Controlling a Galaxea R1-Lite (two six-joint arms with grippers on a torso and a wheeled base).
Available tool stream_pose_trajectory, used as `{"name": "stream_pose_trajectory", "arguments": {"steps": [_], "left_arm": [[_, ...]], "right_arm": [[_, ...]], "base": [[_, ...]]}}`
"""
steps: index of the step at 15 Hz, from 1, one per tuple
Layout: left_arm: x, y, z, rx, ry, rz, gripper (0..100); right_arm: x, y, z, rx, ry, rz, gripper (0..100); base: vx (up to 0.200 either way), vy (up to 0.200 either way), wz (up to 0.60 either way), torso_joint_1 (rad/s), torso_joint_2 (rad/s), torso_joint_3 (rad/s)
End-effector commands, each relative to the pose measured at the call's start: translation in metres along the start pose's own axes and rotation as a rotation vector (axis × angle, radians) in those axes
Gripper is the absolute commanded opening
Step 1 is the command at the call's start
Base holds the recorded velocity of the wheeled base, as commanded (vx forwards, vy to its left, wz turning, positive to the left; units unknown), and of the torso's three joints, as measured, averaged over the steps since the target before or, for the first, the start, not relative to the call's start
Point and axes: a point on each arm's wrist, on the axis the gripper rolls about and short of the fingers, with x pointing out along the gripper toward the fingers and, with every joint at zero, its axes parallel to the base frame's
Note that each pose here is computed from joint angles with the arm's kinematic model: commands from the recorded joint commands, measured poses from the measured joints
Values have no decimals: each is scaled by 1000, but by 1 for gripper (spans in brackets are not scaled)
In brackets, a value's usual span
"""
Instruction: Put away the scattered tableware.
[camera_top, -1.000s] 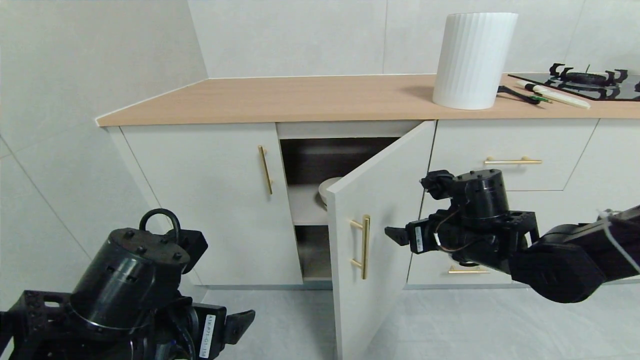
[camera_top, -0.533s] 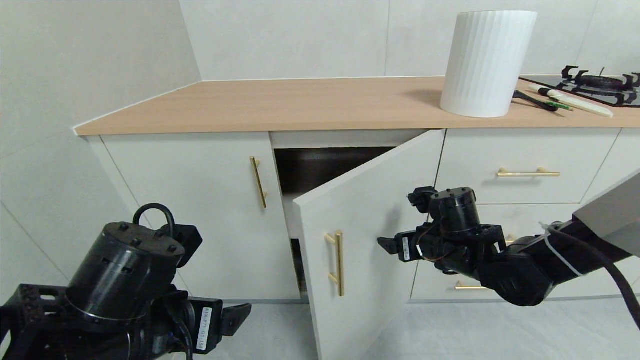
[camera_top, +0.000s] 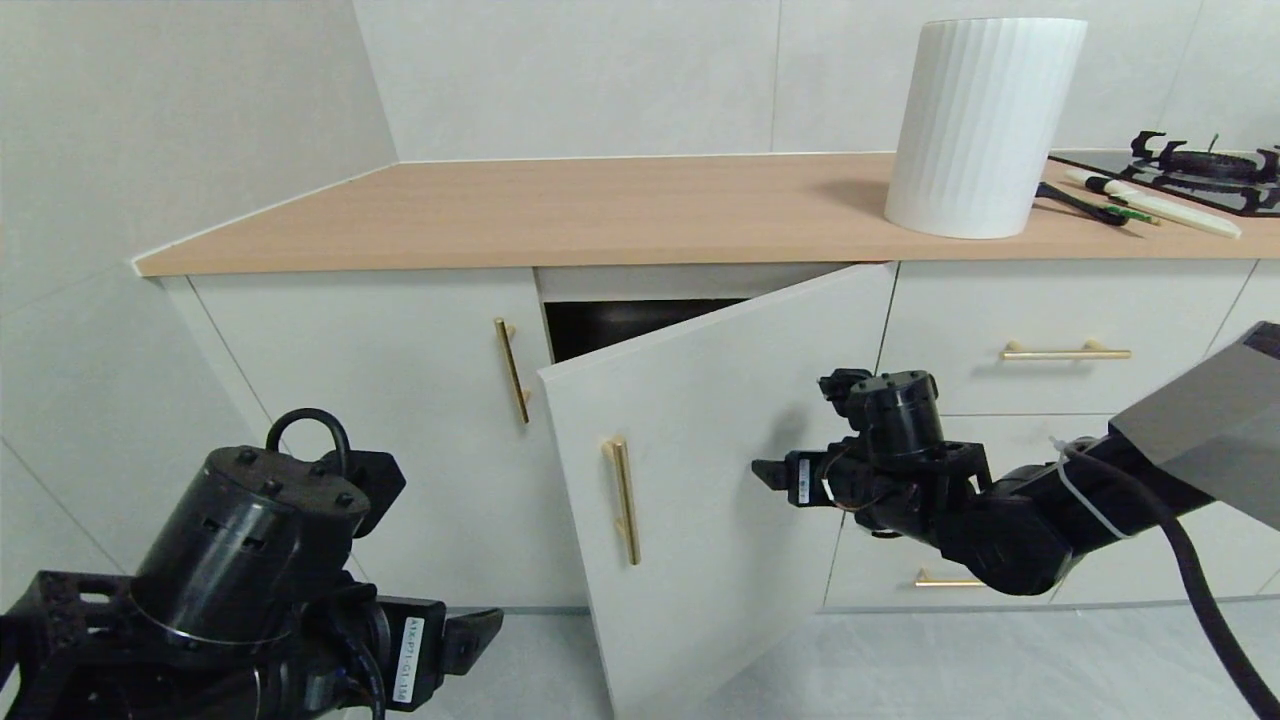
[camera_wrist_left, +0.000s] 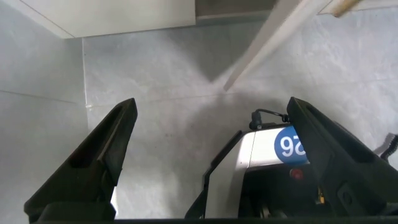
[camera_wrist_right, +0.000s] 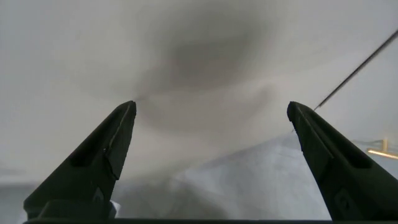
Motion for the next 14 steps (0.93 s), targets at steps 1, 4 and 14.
{"name": "stream_pose_trajectory", "arguments": {"steps": [1, 4, 14], "left_arm": [[0, 0, 0, 1, 2, 1, 100], [0, 0, 0, 0, 1, 1, 100], [1, 0, -1, 2, 5, 2, 100]], "right_arm": [[7, 0, -2, 5, 4, -4, 100], [14, 2, 1, 45, -17, -3, 100], [76, -7, 10, 151, -242, -227, 100]], "base": [[0, 0, 0, 0, 0, 0], [0, 0, 0, 0, 0, 0], [0, 0, 0, 0, 0, 0]]}}
